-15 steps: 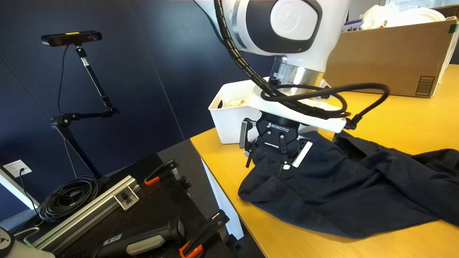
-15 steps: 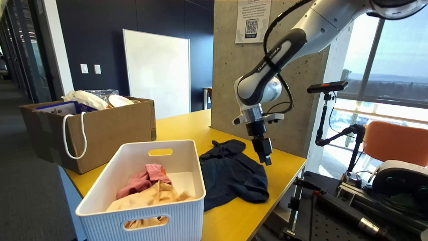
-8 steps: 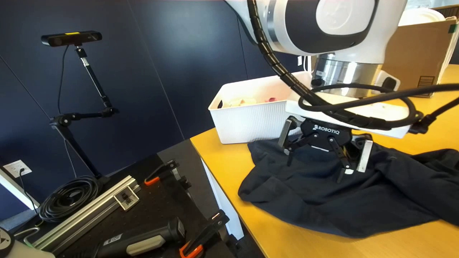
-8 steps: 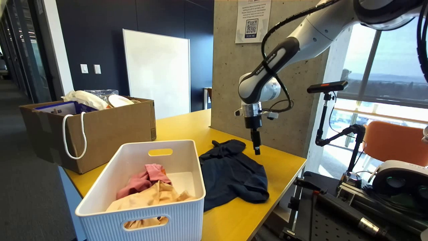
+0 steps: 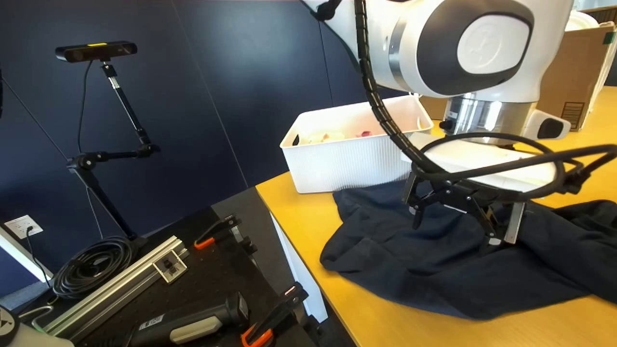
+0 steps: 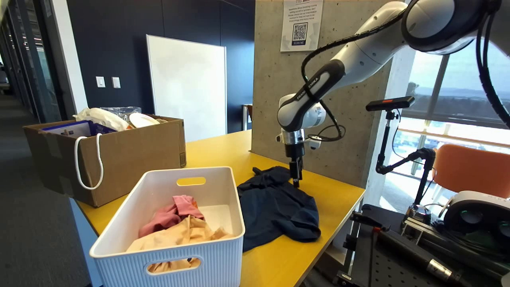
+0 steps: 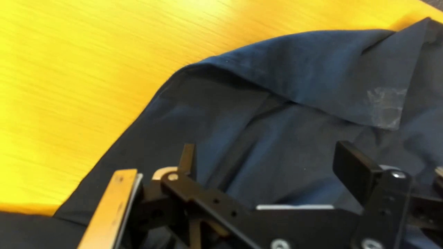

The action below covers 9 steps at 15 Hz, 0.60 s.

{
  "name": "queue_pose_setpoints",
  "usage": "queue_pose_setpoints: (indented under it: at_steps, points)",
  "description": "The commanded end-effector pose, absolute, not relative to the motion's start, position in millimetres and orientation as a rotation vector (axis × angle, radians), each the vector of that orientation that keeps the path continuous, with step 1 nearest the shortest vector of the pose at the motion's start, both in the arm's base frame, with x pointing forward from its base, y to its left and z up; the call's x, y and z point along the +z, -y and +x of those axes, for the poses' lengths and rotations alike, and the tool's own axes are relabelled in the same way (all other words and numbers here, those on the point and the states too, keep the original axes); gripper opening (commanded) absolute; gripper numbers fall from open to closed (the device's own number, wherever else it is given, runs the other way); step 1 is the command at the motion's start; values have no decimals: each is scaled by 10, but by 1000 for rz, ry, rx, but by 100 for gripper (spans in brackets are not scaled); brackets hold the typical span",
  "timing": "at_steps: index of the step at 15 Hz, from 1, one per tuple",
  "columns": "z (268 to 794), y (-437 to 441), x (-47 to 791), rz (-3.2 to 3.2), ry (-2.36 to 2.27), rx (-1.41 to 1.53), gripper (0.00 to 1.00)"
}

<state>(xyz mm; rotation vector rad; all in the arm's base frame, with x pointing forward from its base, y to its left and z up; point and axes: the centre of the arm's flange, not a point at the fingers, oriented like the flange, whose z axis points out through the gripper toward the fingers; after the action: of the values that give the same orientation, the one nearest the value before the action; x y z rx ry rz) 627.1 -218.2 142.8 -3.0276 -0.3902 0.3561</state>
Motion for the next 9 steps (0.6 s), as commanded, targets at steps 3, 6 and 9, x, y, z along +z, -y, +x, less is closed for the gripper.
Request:
queue_pose_setpoints:
  at_steps: [3, 6, 9]
  points:
    - [6395, 1778, 1081, -3103, 378, 433, 100]
    - [6413, 1649, 889, -3125, 364, 476, 100]
    - [6404, 1550, 641, -3134, 355, 464, 100]
